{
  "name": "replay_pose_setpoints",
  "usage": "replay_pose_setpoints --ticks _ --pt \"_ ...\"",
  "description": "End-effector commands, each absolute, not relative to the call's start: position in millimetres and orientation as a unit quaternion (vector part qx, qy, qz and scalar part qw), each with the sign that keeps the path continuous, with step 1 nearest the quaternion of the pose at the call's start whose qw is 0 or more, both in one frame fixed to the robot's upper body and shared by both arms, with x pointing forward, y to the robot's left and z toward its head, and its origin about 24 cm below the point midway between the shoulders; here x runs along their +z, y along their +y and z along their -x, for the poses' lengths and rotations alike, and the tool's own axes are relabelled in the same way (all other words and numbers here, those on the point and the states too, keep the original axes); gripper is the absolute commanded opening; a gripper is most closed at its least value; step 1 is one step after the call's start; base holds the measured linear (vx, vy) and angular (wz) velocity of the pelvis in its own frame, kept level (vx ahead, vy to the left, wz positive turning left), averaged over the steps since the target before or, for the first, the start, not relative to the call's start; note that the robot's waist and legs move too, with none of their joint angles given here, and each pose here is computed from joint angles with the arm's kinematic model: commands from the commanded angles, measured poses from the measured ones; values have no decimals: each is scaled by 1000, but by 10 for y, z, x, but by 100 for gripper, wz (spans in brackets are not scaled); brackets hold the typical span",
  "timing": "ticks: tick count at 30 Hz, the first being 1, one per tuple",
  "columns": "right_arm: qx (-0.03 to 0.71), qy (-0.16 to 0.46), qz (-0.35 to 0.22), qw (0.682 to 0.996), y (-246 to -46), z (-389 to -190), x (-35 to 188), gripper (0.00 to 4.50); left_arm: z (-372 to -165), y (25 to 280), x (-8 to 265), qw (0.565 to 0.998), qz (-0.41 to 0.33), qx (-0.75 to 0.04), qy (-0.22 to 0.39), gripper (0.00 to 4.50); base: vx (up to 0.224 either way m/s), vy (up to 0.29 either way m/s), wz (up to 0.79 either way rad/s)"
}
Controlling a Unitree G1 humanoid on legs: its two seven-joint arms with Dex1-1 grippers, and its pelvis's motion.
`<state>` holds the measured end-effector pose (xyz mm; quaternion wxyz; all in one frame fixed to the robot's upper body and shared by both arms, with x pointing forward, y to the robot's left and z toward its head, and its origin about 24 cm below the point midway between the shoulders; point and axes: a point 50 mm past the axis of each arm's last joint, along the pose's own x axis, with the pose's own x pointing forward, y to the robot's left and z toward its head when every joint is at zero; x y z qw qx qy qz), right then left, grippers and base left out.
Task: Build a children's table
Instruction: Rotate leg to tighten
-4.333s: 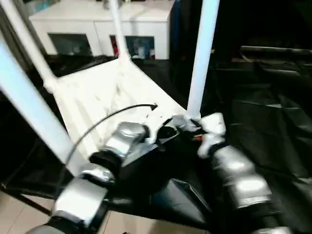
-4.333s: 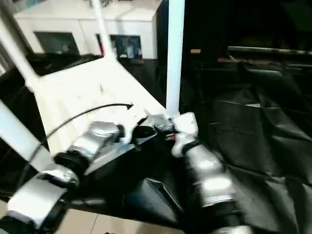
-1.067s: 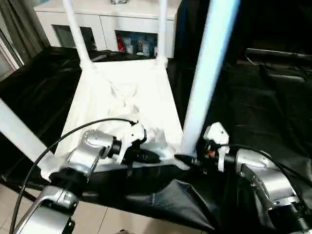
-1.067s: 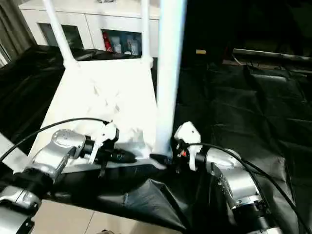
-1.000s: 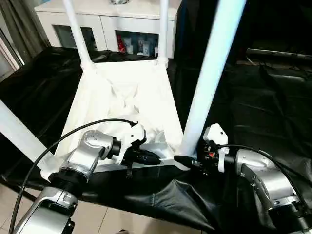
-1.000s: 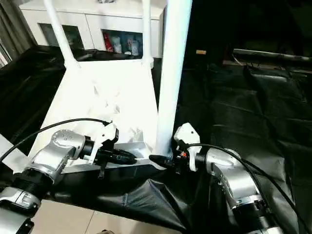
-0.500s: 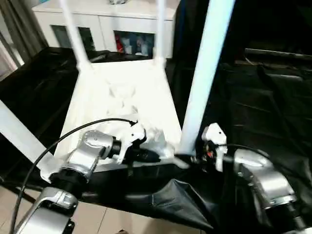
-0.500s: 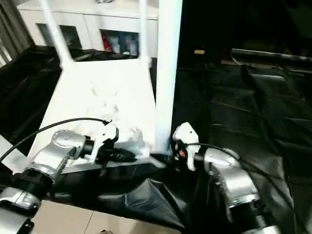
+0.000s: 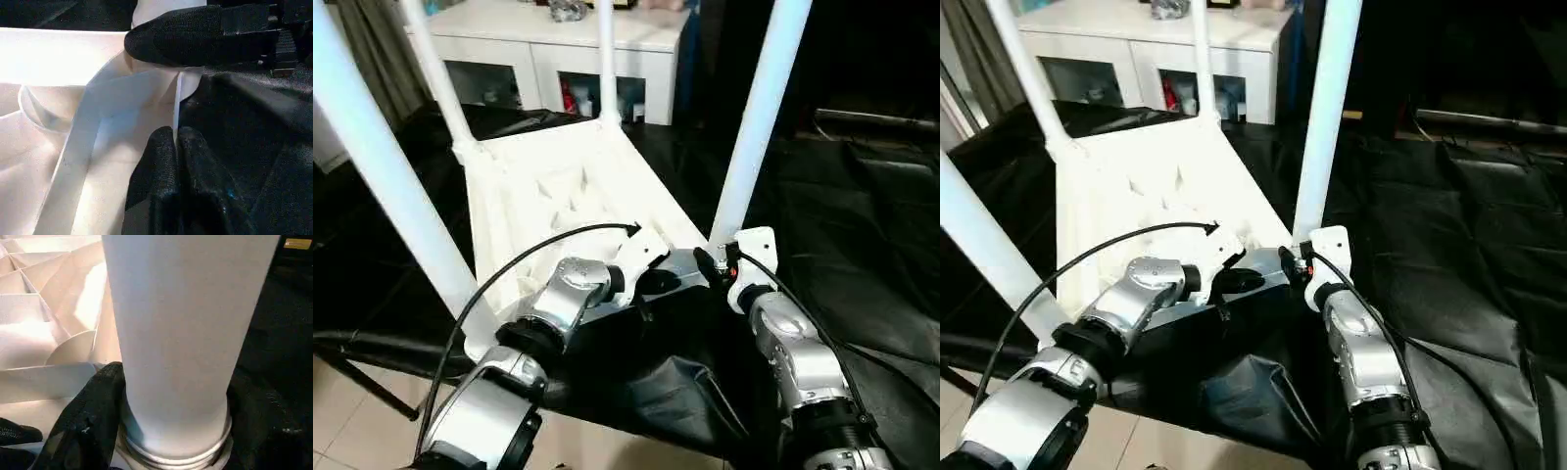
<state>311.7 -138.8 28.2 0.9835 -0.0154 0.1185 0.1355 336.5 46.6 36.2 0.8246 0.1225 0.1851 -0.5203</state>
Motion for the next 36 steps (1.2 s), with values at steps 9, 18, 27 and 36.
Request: replay_pose_setpoints --ticks 9,18,27,36 --pt "415 98 36 904 -1167 -2932 454 364 -3275 738 354 781 -109 -585 190 0 0 0 0" --pt "498 127 50 856 -1478 -2824 516 364 -3089 1105 387 715 -80 -663 207 0 0 0 0" --pt "542 159 61 823 -1501 -2752 467 340 -3014 1256 398 710 -74 -666 217 0 0 0 0" --pt "547 157 58 820 -1468 -2770 473 283 -3007 1274 404 715 -74 -659 220 0 0 0 0"
